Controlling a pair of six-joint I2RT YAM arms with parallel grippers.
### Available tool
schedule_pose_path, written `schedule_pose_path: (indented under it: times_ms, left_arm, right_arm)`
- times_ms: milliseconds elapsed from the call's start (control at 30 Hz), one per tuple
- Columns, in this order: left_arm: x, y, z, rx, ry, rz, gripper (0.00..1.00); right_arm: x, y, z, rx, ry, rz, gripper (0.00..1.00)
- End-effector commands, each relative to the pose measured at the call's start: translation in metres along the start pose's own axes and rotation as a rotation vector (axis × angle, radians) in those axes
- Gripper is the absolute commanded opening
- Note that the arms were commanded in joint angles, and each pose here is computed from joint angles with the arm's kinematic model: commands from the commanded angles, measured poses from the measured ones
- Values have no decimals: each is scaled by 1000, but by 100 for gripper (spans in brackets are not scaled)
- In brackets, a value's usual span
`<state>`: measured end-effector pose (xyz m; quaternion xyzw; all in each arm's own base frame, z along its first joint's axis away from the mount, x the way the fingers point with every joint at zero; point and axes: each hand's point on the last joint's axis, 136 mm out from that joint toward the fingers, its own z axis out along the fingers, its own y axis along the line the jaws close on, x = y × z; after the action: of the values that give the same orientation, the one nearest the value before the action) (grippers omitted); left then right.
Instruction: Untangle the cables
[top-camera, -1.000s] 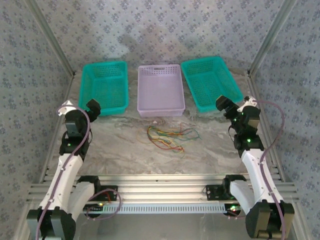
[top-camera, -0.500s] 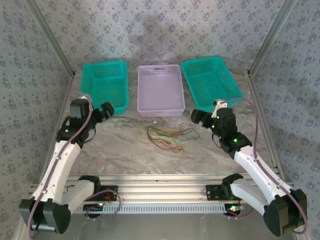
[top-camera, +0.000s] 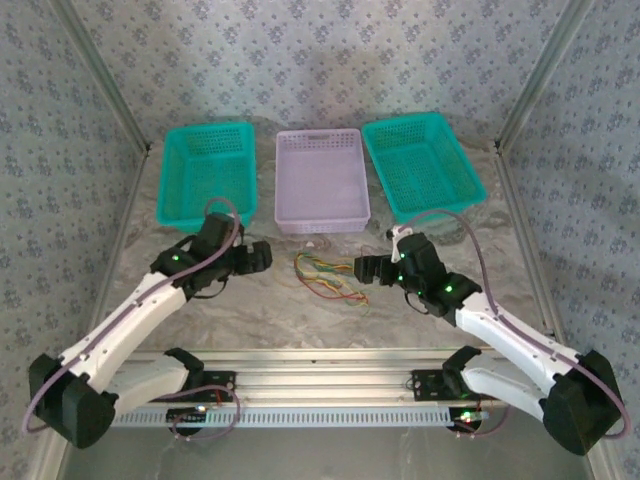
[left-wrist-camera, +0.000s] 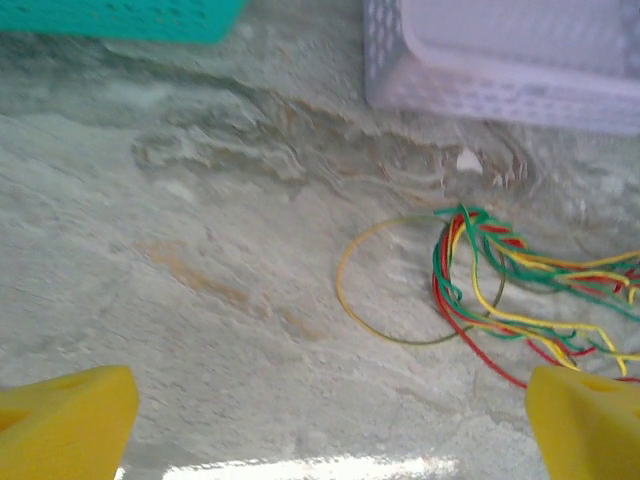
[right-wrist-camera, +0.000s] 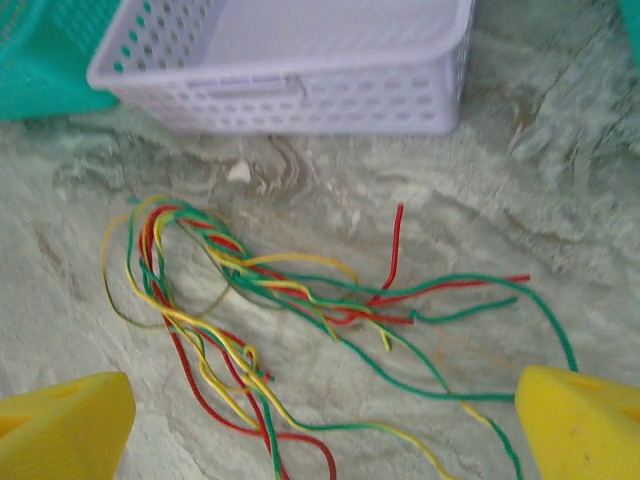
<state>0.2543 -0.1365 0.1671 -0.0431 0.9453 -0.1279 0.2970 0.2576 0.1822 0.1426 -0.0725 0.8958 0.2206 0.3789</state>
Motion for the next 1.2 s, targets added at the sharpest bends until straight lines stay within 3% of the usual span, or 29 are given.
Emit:
schedule_pose_path:
  times_ms: [0,200,467,1167]
  left_arm:
    - [11,-18,18,-3,15,1,99]
    - [29,-53,54,-10,98,31,98]
    - [41,-84,85,14,150,62,92]
    - [44,-97,113,39,148,45,78]
  right_arm:
    - [16,1,7,1,52,-22,100]
    - [23,2,17,-5,69,-43,100]
    - [35,24,18,-122,92,-98,99]
    - [79,36,51,-78,303,-164,44]
